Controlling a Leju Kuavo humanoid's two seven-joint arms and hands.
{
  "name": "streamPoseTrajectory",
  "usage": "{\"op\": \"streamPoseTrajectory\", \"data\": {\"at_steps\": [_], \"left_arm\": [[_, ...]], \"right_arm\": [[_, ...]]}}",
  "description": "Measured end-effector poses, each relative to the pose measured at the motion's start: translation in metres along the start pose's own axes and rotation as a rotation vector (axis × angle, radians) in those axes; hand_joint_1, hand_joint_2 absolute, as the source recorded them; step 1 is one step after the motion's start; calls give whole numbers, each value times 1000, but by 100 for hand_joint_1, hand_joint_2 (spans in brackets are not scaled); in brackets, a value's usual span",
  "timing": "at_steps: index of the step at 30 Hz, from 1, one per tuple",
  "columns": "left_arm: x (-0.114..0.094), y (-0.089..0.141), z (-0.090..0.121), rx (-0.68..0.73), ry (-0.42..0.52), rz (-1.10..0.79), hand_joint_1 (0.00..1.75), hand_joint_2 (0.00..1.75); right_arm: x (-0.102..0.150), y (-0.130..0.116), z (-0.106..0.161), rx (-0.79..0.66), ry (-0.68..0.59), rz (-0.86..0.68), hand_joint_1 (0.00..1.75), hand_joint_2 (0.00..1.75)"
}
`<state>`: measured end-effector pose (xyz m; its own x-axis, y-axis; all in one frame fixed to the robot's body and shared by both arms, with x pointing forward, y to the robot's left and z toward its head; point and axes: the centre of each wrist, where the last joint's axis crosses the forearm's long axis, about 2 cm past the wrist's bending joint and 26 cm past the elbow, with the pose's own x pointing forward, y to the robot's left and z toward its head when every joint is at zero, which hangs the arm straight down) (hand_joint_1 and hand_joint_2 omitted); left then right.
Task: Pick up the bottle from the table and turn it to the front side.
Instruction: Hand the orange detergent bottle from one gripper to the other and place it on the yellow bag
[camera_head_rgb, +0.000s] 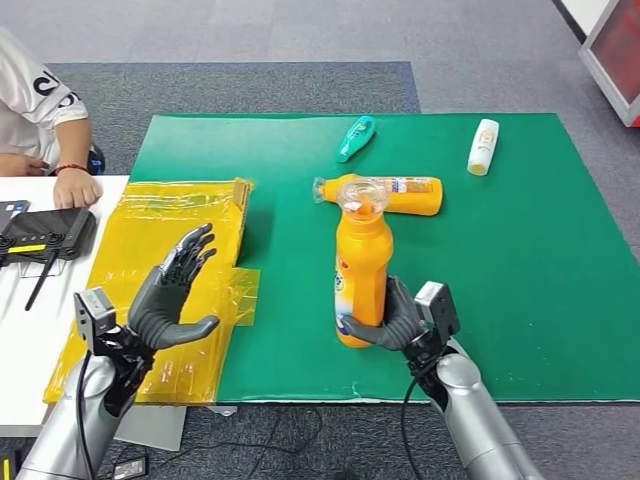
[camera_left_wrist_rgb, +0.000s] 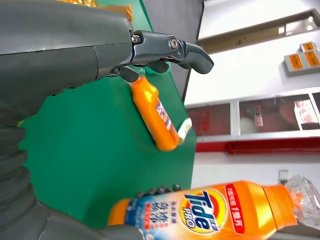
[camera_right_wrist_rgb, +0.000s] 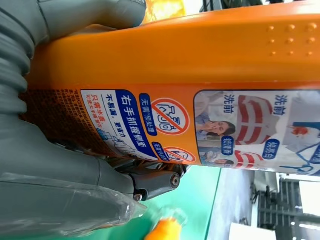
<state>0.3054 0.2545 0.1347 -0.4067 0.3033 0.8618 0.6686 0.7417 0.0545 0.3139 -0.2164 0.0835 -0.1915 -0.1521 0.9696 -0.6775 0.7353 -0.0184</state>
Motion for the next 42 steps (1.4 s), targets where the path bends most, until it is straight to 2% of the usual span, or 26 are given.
{"op": "streamPoseTrajectory", "data": {"at_steps": [8, 14, 25, 42], "left_arm": [[-2, 12, -15, -100, 13, 150, 0, 175], [1, 30, -28, -136, 53, 262, 0, 175], [7, 46, -50, -141, 125, 222, 0, 175], [6, 50, -60, -140, 155, 194, 0, 175]], "right_arm": [[2, 18, -25, 57, 21, 84, 175, 175], [5, 28, -43, 74, 39, 207, 175, 175], [4, 42, -60, 97, 89, 345, 175, 175], [3, 44, -67, 89, 102, 350, 175, 175]]}}
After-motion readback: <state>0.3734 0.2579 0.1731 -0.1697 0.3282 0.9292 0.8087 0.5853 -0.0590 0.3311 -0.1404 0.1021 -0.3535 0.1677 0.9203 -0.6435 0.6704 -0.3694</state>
